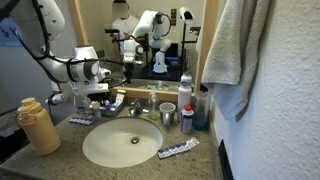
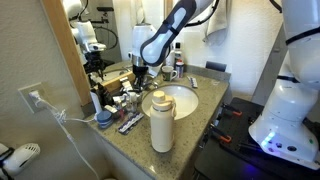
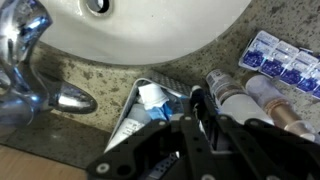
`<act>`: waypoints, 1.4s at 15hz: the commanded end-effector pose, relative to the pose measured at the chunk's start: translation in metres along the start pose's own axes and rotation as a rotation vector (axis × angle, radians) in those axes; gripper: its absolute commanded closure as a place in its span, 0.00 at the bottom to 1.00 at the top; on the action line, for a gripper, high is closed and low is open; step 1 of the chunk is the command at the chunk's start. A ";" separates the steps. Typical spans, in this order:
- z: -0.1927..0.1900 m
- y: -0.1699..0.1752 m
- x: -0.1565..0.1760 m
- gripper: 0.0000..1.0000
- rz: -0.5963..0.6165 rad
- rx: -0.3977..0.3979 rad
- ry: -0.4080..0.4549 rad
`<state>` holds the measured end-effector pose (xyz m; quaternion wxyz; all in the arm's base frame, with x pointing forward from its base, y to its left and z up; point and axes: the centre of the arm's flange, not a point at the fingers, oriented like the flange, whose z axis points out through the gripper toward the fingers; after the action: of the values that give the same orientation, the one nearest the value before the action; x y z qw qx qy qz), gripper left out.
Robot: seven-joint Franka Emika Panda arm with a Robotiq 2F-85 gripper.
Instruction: Move the shaving stick to the left side of the sink counter
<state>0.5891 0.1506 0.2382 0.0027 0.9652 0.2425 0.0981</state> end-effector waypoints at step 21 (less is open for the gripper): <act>0.011 0.005 0.018 0.21 -0.069 0.023 0.143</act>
<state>0.6061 0.1586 0.2282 -0.0219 0.9508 0.2738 0.1435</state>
